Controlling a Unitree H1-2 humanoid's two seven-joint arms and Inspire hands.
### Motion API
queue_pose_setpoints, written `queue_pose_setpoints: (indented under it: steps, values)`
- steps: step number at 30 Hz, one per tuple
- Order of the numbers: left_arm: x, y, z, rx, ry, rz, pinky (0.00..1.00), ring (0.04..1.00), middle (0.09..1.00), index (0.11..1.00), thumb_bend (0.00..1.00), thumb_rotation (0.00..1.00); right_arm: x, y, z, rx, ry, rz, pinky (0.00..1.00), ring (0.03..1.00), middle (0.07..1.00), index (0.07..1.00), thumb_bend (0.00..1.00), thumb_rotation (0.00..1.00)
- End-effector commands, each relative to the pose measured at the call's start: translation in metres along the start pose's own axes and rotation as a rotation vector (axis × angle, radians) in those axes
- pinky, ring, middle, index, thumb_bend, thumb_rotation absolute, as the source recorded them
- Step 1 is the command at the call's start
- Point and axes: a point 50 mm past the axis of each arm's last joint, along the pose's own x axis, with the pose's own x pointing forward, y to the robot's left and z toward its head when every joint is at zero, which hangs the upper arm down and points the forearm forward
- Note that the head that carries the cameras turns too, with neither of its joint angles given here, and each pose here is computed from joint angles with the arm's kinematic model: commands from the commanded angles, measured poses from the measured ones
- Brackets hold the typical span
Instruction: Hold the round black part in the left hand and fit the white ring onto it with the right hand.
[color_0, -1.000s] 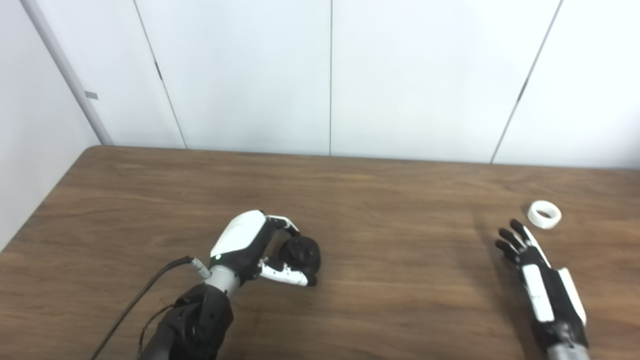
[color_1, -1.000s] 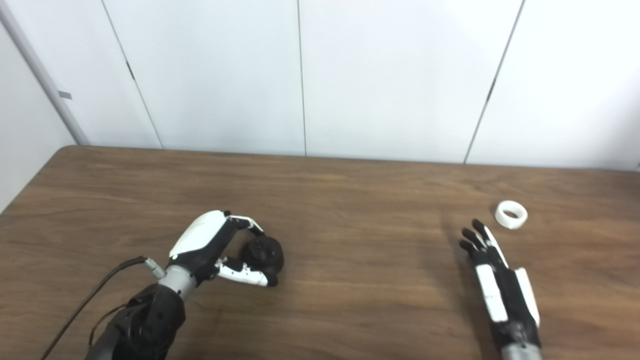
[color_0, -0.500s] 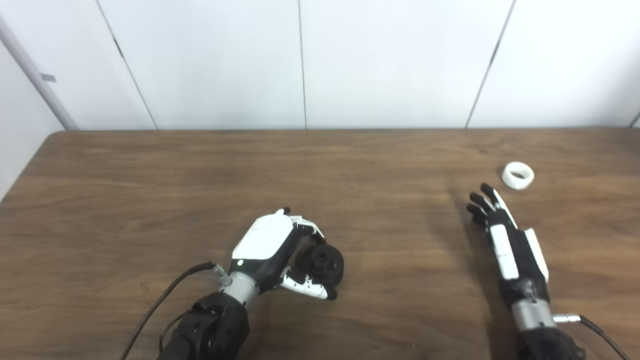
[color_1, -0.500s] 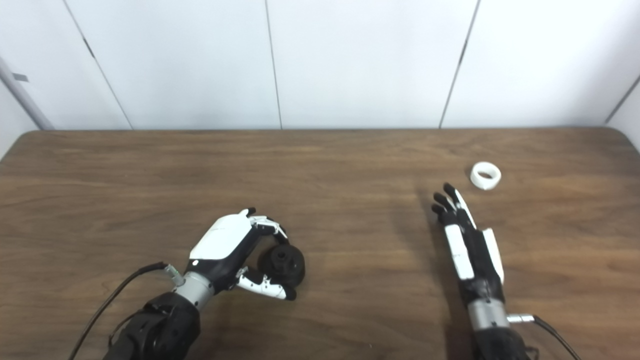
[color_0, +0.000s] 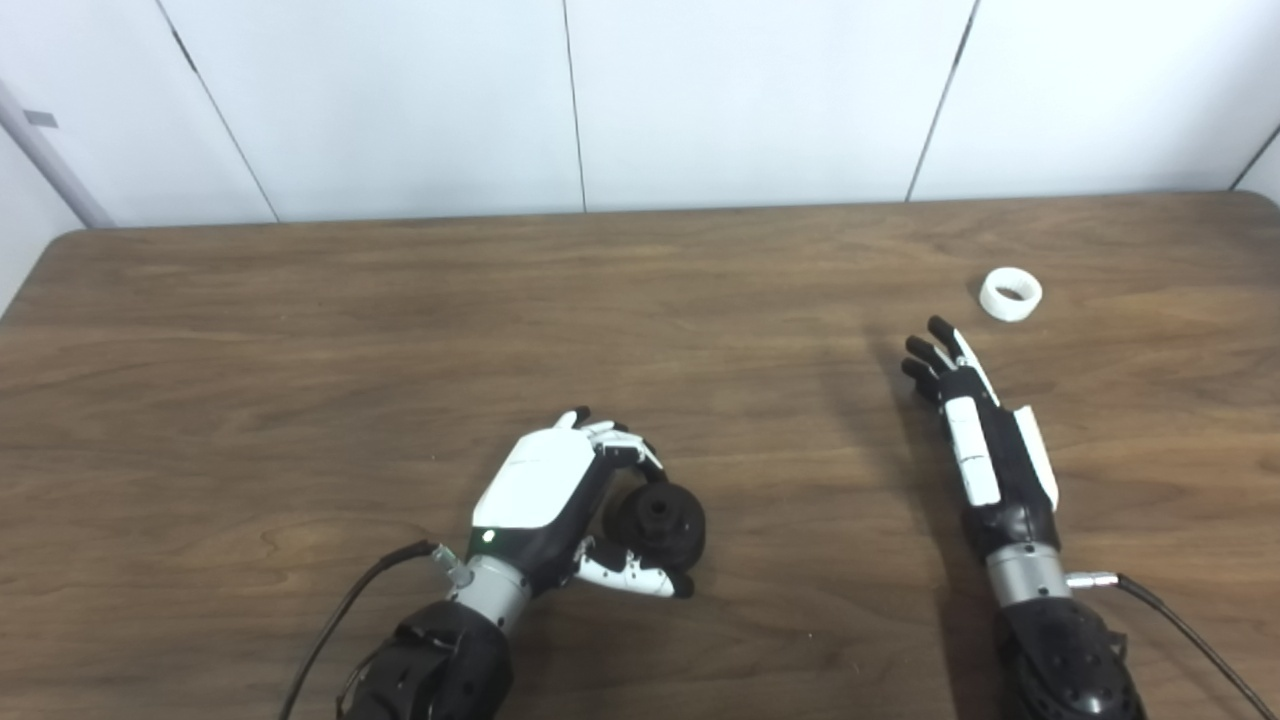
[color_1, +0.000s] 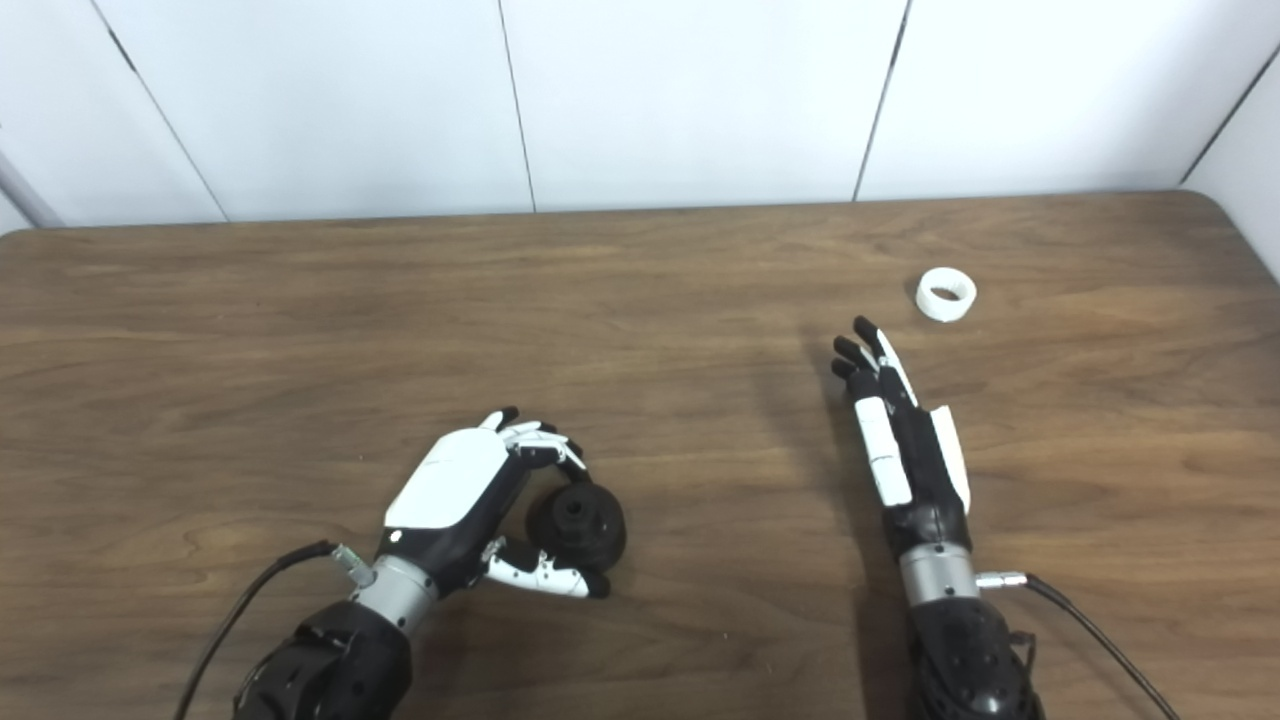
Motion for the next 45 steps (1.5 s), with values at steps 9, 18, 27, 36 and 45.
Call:
queue_pose_setpoints:
  steps: [9,18,27,36,45]
  values:
    - [-0.003,-0.012,0.009,-0.034,-0.044,-0.006,1.0,0.881,0.777,0.486,0.52,0.05,-0.003,0.007,0.009,-0.022,0.006,0.041,0.9,0.89,0.902,0.947,0.47,1.0]
    - [-0.004,-0.013,0.001,-0.015,-0.034,-0.007,1.0,0.887,0.783,0.486,0.52,0.05,0.004,-0.006,0.026,-0.086,-0.001,-0.004,0.85,0.889,0.885,0.905,0.54,0.77]
    - [-0.004,-0.012,-0.004,0.019,-0.035,-0.01,1.0,0.884,0.779,0.485,0.52,0.05,0.015,-0.025,0.065,-0.205,-0.06,-0.041,0.83,0.863,0.864,0.861,0.54,0.65]
    - [-0.004,-0.012,-0.01,0.041,-0.04,-0.021,1.0,0.879,0.774,0.485,0.52,0.05,0.035,-0.058,0.106,-0.304,-0.127,-0.097,0.85,0.873,0.877,0.863,0.54,0.62]
    - [-0.006,-0.008,-0.017,0.048,-0.028,-0.038,1.0,0.881,0.775,0.485,0.52,0.05,0.057,-0.083,0.125,-0.38,-0.151,-0.146,0.82,0.858,0.876,0.847,0.59,0.54]
